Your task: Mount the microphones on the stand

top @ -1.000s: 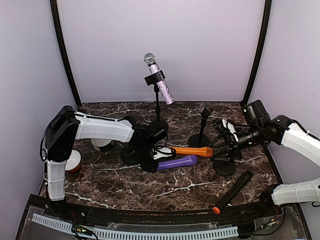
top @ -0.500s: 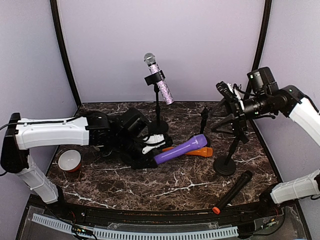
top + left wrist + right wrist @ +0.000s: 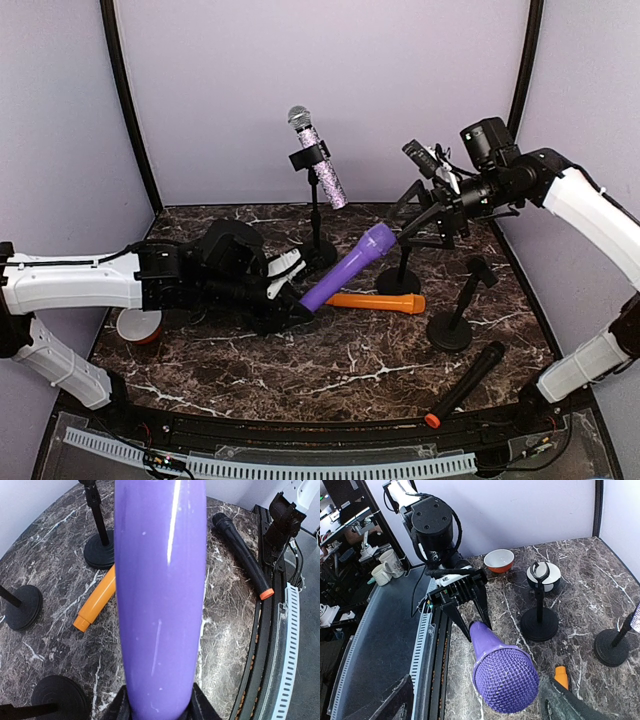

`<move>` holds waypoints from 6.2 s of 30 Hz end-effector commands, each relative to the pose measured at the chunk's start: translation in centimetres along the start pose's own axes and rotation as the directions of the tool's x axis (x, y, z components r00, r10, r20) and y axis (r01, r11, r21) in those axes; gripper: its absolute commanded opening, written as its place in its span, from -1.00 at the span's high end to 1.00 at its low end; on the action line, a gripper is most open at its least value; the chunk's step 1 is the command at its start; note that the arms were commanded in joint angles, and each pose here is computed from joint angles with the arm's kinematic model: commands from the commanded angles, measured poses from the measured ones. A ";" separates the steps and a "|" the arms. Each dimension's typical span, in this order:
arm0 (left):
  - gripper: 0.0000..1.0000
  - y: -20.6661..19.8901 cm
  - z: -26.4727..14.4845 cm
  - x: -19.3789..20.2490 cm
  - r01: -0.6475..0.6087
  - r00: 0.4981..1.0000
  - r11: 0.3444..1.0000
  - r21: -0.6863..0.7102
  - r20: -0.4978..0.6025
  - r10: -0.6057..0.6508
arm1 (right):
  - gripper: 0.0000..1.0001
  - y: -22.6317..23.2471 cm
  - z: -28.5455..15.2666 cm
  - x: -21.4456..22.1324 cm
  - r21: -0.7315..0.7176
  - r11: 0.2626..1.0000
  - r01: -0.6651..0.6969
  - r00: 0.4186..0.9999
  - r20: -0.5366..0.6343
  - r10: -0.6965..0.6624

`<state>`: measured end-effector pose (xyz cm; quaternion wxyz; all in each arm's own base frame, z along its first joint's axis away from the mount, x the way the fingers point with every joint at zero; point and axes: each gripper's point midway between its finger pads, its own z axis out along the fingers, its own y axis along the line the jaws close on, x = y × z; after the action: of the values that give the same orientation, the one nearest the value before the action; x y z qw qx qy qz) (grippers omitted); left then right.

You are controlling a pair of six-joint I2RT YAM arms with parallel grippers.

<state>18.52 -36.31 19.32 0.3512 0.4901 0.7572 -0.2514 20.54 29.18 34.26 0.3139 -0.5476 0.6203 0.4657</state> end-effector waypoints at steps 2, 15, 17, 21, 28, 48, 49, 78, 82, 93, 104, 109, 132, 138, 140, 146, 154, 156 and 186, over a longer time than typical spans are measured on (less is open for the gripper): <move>1.00 -0.2 -1.5 -2.7 0.016 0.991 1.000 0.008 0.135 -0.017 | -0.69 0.2 1.8 -1.3 -0.046 0.999 -0.018 0.999 0.034 0.020; 1.00 -0.4 -1.3 -3.1 0.006 0.987 1.000 0.020 0.162 -0.009 | -0.50 -1.1 4.4 -1.2 -0.015 0.998 -0.066 0.998 0.014 0.066; 1.00 -0.4 -1.3 -3.0 0.009 0.987 1.000 0.022 0.160 -0.012 | -0.52 -1.7 4.5 -1.1 0.010 0.998 -0.068 0.998 0.011 0.068; 1.00 -0.3 -1.3 -2.7 0.017 0.986 1.000 0.018 0.163 -0.020 | -0.50 -1.8 4.7 -0.8 0.006 0.997 -0.082 0.997 0.007 0.082; 1.00 -0.2 -1.1 -2.7 0.019 0.987 1.000 0.011 0.162 -0.021 | -0.42 -1.3 4.9 -0.3 -0.035 0.994 -0.099 0.995 0.010 0.100; 1.00 -0.2 -0.4 -2.8 0.014 0.988 1.000 0.018 0.156 -0.016 | -0.19 -1.4 5.6 -0.3 -0.076 0.988 -0.138 0.990 0.016 0.139; 1.00 -0.2 -0.3 -2.8 0.013 0.988 1.000 0.019 0.154 -0.015 | -0.15 -1.5 5.6 -0.3 -0.078 0.987 -0.140 0.990 0.016 0.141; -0.47 10.6 -10.3 3.6 0.420 0.870 0.818 -0.394 0.431 -0.240 | 1.00 -0.9 -0.3 1.3 0.037 0.997 -0.073 0.993 0.091 0.069; -0.48 11.4 -9.8 4.5 0.424 0.854 0.820 -0.386 0.471 -0.220 | 1.00 -0.7 -0.3 1.6 0.034 0.997 -0.065 0.994 0.090 0.062; -0.30 15.0 -6.1 3.2 0.427 0.801 0.833 -0.351 0.575 -0.168 | 1.00 -0.1 -0.4 2.0 0.029 0.999 -0.039 0.995 0.088 0.036; 0.11 17.3 -3.5 2.2 0.417 0.781 0.827 -0.377 0.615 -0.113 | 1.00 0.0 -0.5 1.9 0.035 0.999 -0.037 0.995 0.093 0.033; 0.47 17.0 -3.3 2.1 0.424 0.763 0.836 -0.349 0.635 -0.123 | 1.00 -0.2 -0.5 2.1 0.046 0.998 -0.036 0.996 0.089 0.032; 0.80 6.9 -0.1 -2.3 0.403 0.773 0.856 -0.325 0.622 -0.128 | 1.00 -2.5 -1.6 0.7 0.183 0.983 -0.021 1.000 -0.008 0.023; 0.81 5.4 1.7 -1.5 0.421 0.776 0.843 -0.334 0.613 -0.144 | 1.00 -2.3 -1.5 0.5 0.143 0.989 0.027 0.998 -0.055 -0.020; 0.80 5.2 2.0 -1.3 0.428 0.776 0.839 -0.335 0.612 -0.151 | 1.00 -2.8 -1.7 0.3 0.173 0.984 0.030 0.999 -0.048 -0.022; 0.68 4.9 2.9 -0.7 0.437 0.786 0.835 -0.334 0.593 -0.175 | 1.00 -2.8 -1.7 0.2 0.181 0.982 0.044 0.999 -0.029 -0.040; -0.14 5.0 2.7 0.4 0.451 0.795 0.827 -0.337 0.573 -0.200 | 1.00 -5.0 -2.3 0.0 0.283 0.958 0.034 0.997 -0.083 -0.011; -0.19 5.1 2.4 0.9 0.465 0.787 0.821 -0.331 0.580 -0.211 | 1.00 -5.3 -2.1 -0.4 0.263 0.965 0.004 0.996 -0.092 0.021; 0.42 4.9 2.0 -1.0 0.525 0.625 0.826 -0.203 0.751 -0.212 | 1.00 -0.8 -0.7 -8.4 0.253 0.953 0.169 0.981 0.046 -0.186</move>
<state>23.82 -36.13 16.58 0.6239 0.1260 0.7116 -0.2973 24.55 31.75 39.13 0.4166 -0.5312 0.6492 0.3504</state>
